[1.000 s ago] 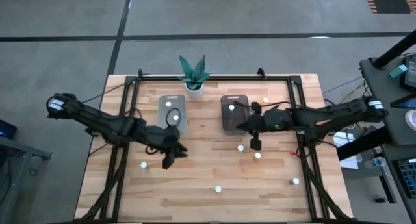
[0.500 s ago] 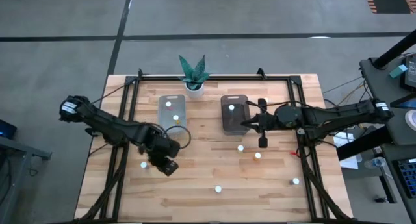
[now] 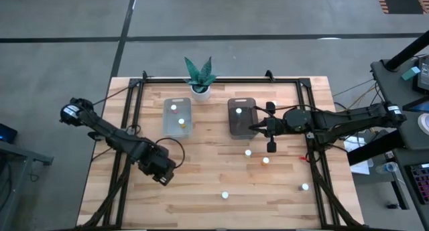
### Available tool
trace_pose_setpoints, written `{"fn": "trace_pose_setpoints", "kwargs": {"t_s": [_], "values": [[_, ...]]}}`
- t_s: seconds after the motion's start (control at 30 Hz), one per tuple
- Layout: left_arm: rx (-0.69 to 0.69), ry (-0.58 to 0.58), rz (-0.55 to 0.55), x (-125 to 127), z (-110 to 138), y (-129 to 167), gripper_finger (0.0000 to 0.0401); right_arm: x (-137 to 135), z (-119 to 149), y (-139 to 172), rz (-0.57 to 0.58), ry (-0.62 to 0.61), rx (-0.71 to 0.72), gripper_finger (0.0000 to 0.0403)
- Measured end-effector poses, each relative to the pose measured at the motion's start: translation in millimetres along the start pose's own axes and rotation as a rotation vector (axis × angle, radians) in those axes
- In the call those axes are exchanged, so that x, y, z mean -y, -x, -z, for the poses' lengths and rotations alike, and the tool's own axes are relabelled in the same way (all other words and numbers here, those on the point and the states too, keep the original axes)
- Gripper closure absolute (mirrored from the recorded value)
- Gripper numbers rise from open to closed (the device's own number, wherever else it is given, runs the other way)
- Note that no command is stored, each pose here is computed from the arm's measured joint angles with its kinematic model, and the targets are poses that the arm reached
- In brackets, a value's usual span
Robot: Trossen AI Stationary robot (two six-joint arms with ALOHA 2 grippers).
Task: Pick and place medicine bottles into bin by pill shape (circle, oval)
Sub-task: Put the left blue capsule bottle into the black bin
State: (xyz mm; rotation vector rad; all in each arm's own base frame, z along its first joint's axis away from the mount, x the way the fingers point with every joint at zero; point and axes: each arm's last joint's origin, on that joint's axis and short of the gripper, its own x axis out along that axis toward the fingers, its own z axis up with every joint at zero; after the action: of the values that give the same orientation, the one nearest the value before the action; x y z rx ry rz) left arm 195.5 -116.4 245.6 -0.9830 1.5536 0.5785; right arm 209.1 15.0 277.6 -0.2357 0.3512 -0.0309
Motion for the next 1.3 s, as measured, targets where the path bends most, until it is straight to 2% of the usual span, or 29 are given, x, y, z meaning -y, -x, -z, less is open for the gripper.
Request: {"fn": "trace_pose_setpoints", "kwargs": {"t_s": [0.2,0.37,0.8,1.03,1.3], "values": [[-0.006,-0.035,-0.107,-11.6,10.5,-12.6,0.0200,0.0,0.0,0.0,0.000,-0.011,0.000,0.0394],[0.050,-0.025,-0.216,-24.2,15.2,-19.3,0.0191,0.0,0.0,0.0,0.000,-0.012,0.000,0.0394],[0.123,-0.040,-0.198,-27.5,11.1,-35.1,0.0190,-0.2,0.7,-0.2,-0.001,-0.025,-0.003,0.0394],[0.128,-0.031,-0.177,-31.7,7.2,-50.2,0.0207,-0.2,0.9,-0.3,-0.001,-0.025,-0.003,0.0394],[0.128,-0.030,-0.173,-32.1,6.8,-51.7,0.0266,-0.2,0.9,-0.3,-0.001,-0.022,-0.003,0.0394]]}}
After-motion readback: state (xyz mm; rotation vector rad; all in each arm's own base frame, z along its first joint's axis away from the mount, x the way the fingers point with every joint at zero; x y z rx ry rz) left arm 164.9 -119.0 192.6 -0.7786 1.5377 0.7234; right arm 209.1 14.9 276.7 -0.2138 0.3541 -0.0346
